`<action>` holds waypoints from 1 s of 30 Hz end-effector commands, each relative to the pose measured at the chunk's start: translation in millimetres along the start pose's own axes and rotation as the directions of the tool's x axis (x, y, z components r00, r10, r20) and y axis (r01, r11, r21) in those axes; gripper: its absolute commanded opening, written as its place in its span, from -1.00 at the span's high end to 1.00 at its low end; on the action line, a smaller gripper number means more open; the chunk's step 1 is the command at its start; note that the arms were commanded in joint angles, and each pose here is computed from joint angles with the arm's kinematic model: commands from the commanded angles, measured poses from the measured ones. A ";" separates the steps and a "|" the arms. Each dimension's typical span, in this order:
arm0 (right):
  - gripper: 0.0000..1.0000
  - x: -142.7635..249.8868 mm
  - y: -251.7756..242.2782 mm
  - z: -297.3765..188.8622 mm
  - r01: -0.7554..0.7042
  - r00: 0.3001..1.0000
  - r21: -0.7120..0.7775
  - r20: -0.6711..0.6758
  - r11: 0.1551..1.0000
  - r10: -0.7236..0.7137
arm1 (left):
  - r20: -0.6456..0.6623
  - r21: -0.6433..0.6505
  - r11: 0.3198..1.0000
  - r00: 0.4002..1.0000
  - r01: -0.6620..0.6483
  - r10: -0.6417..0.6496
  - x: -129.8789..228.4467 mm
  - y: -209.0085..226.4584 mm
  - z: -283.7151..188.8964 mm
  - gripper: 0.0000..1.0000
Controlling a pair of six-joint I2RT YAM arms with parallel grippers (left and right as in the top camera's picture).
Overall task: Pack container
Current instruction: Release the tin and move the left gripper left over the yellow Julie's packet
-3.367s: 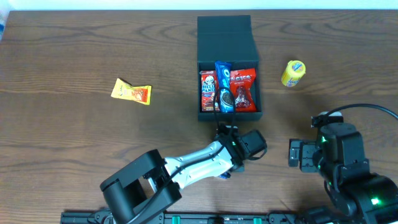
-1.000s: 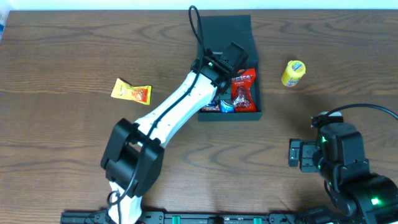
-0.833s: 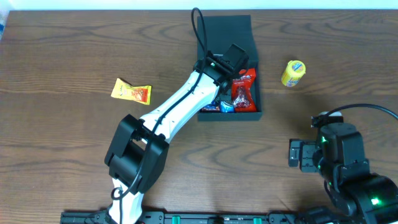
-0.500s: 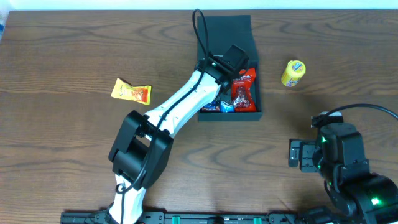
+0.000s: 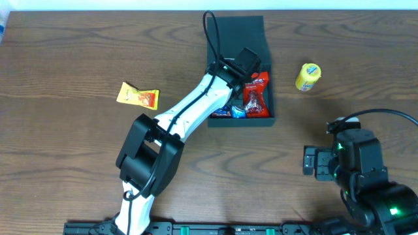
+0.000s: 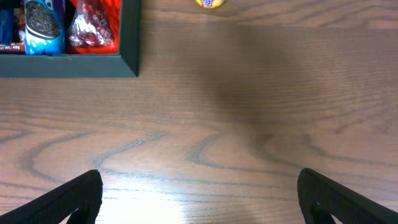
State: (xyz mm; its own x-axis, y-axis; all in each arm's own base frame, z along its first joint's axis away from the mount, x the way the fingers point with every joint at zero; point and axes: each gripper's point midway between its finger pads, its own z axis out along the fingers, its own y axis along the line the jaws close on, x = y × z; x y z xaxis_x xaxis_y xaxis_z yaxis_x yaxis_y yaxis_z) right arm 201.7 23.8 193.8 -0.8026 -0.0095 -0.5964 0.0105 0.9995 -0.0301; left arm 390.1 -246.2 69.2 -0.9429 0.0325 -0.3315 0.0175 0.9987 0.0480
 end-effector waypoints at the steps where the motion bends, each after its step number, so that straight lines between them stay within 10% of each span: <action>1: -0.99 -0.7 -3.9 -0.9 -0.007 1.000 0.012 0.005 1.000 0.007 | 0.015 0.000 1.000 1.000 0.026 -0.026 -7.5 -0.7 -0.8 0.41; 30: -0.98 -0.7 -3.9 -0.9 -0.007 1.000 0.012 0.005 1.000 0.007 | 0.093 0.047 0.998 0.995 0.036 -0.041 -21.2 -2.2 -39.8 -0.40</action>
State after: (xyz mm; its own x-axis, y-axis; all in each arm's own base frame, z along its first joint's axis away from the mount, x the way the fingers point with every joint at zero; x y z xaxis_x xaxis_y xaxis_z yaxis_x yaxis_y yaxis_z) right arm 201.7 23.8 193.8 -0.8026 -0.0095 -0.5964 0.0105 0.9995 -0.0301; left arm 390.0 -246.6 72.8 -0.9404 0.0173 -0.3396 0.0035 0.9991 0.0411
